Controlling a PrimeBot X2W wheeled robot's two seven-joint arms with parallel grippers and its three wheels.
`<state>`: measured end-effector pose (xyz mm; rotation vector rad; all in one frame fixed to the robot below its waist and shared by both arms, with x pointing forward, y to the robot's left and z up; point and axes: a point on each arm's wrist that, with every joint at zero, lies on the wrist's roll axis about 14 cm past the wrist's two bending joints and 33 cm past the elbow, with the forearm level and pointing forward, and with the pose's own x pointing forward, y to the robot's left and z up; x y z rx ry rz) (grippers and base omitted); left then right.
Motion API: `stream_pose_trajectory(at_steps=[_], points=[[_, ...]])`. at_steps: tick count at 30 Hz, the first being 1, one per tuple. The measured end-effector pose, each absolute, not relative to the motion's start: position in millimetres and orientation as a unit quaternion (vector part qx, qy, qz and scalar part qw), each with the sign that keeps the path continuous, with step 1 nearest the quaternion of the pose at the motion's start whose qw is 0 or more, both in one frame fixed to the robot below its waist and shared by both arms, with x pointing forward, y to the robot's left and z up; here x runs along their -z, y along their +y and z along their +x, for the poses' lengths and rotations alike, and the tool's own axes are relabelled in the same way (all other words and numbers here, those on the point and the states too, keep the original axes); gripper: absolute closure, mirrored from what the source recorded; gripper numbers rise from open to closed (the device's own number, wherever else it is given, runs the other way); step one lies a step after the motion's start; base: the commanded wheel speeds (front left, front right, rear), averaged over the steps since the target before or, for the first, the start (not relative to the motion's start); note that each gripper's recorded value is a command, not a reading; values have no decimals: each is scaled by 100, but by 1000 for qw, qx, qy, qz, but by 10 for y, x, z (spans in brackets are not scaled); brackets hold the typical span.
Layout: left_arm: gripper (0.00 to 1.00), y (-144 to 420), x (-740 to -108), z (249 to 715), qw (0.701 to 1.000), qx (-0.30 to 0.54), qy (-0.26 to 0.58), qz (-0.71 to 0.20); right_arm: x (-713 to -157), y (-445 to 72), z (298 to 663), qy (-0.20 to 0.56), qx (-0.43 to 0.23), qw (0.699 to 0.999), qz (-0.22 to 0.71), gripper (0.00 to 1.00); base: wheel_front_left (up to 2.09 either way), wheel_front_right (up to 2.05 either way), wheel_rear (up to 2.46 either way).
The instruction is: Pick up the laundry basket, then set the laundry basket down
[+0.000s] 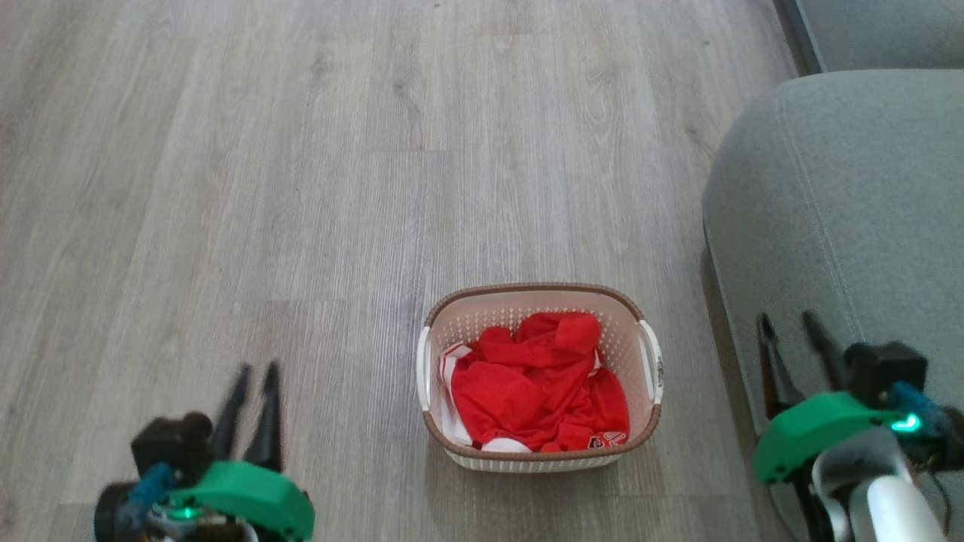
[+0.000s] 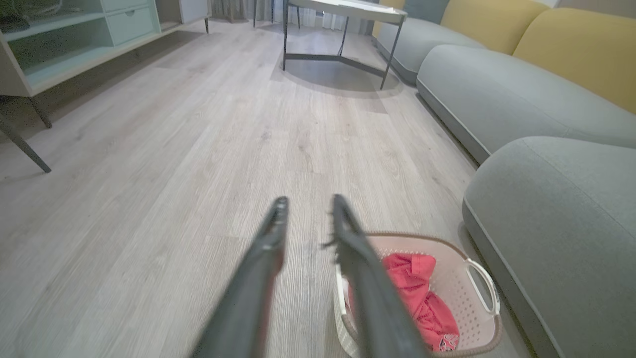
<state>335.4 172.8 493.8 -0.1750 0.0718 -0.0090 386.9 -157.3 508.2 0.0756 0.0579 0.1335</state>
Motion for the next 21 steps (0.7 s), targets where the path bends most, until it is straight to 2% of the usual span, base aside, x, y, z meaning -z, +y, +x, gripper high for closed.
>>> stream_pose_trajectory(at_steps=[4, 21], points=[[100, 1699, -4737, 3261, 992, 0, 69, -101, -4852, -1582, 3784, 65, -62, 995, 52, 100, 0, 0, 0], [100, 1723, -4619, 3269, 977, -8, 96, -189, -4816, -1628, 3756, 72, -48, 985, 152, 100, 0, 0, 0]])
